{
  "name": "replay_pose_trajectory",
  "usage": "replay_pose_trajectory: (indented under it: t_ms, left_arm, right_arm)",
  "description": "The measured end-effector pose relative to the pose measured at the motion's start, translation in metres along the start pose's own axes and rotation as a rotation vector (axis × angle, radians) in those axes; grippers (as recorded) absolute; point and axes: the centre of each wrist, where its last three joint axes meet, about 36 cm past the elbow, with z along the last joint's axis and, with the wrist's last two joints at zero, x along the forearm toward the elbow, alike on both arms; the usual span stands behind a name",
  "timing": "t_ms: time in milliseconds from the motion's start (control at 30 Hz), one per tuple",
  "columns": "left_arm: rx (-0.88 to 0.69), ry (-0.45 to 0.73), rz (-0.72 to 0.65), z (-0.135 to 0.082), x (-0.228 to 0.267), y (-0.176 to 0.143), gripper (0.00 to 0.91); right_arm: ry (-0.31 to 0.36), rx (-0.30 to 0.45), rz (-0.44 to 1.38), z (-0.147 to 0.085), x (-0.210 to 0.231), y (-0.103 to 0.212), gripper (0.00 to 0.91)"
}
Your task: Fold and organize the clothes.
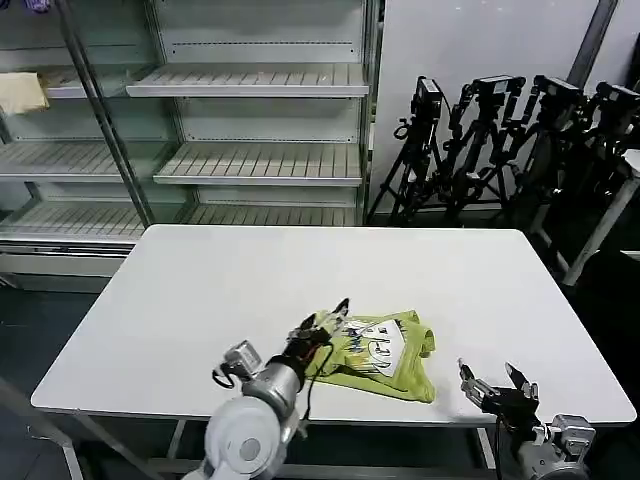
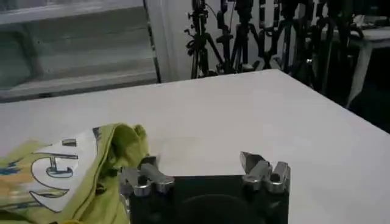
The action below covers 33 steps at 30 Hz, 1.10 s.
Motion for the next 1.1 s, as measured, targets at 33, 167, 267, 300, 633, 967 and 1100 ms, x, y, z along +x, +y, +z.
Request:
replay_pose_trajectory:
  t_ms: [33, 167, 267, 300, 633, 967, 1100]
  left_arm:
    - [-0.021, 0.004, -0.009, -0.001, 0.001, 0.003, 0.907]
    - [-0.066, 0.038, -0.026, -0.001, 0.001, 0.011, 0.907]
    - [-0.084, 0.072, -0.031, 0.002, -0.001, 0.016, 0.907]
    - [-0.088, 0.083, -0.031, 0.003, -0.003, 0.017, 0.907]
    - [-0.117, 0.168, -0.036, 0.013, -0.025, 0.027, 0.907]
    - [-0.126, 0.188, -0.051, 0.014, -0.036, 0.036, 0.161]
    - [-0.103, 0.192, -0.053, 0.013, -0.037, 0.04, 0.02]
  right_arm:
    - [0.0, -0.001, 0.0, 0.0, 0.001, 0.0, 0.907]
    - [-0.002, 0.0, 0.002, -0.001, 0.003, 0.001, 0.907]
    - [-0.004, 0.001, 0.004, -0.002, 0.005, 0.001, 0.907]
    - [-0.005, 0.002, 0.005, -0.002, 0.006, 0.001, 0.907]
    - [-0.017, 0.009, 0.016, -0.008, 0.014, -0.002, 0.907]
    - [-0.024, 0.005, 0.025, -0.011, 0.018, -0.002, 0.907]
    - [-0.025, 0.003, 0.026, -0.012, 0.018, -0.002, 0.907]
